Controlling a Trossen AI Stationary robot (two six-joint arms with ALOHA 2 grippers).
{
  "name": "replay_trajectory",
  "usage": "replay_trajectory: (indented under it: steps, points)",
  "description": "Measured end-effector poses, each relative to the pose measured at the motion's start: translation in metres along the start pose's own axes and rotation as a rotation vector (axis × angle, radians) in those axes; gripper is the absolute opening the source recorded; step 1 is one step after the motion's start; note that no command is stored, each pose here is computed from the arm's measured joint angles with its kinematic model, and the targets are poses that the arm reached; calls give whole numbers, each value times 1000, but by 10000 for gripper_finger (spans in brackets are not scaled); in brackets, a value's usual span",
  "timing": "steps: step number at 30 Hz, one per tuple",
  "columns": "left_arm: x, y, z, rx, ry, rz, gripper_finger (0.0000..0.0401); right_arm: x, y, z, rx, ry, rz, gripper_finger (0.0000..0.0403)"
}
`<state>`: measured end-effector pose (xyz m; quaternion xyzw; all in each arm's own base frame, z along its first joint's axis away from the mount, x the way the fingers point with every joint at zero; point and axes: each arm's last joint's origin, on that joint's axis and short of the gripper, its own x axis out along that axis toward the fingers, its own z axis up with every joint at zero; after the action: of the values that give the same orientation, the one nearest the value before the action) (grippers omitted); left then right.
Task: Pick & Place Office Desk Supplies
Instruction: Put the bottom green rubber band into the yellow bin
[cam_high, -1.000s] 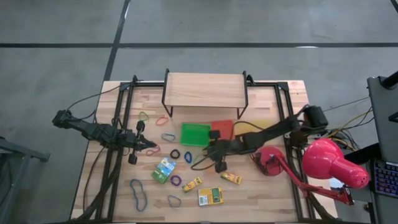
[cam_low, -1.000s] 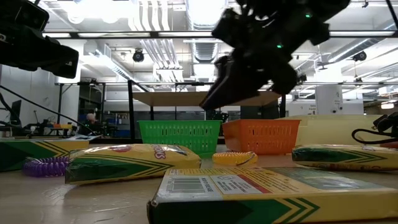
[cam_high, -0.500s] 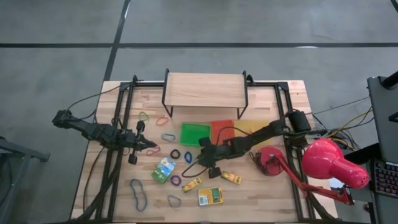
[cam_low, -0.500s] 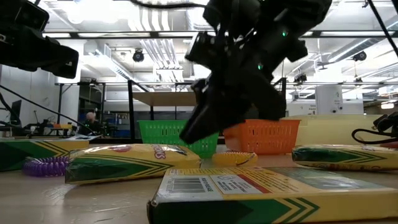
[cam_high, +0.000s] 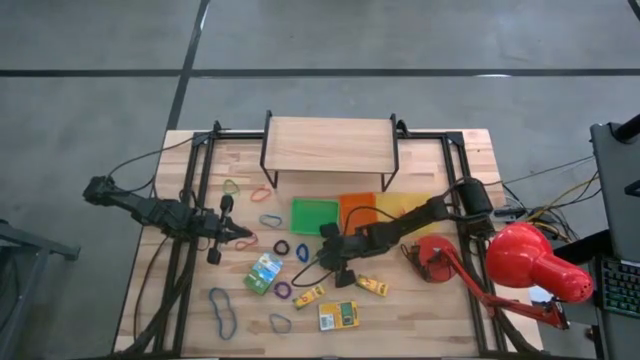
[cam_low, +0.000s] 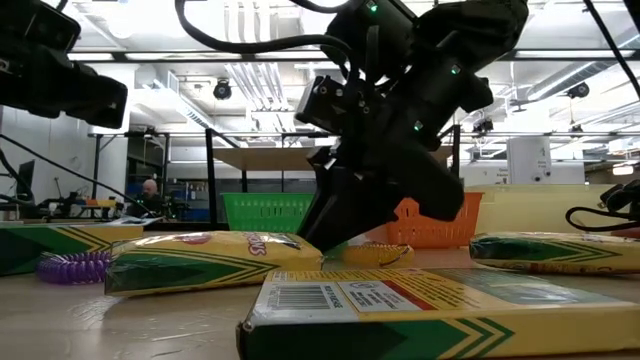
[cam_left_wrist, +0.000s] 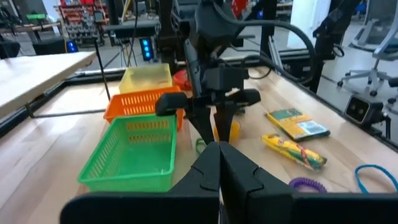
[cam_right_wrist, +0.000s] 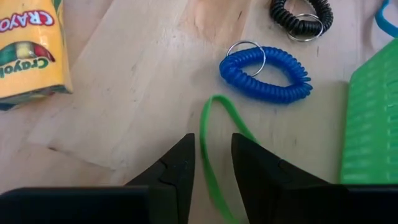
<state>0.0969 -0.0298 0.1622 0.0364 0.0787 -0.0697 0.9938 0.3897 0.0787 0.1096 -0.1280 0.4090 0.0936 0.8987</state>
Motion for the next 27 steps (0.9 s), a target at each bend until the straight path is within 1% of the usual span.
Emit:
replay_trajectory:
  steps: [8, 17, 23, 27]
  points:
    - [0, 0, 0, 0, -1, 0, 1, 0, 0, -5, 4, 11, 47, 69]
    - [0, 0, 0, 0, 0, 0, 1, 0, -4, -6, 6, 17, 52, 12]
    - [0, 0, 0, 0, 0, 0, 1, 0, -4, -5, -15, 18, 44, 9]
    - [0, 0, 0, 0, 0, 0, 1, -1, -6, 2, -19, 10, 35, 8]
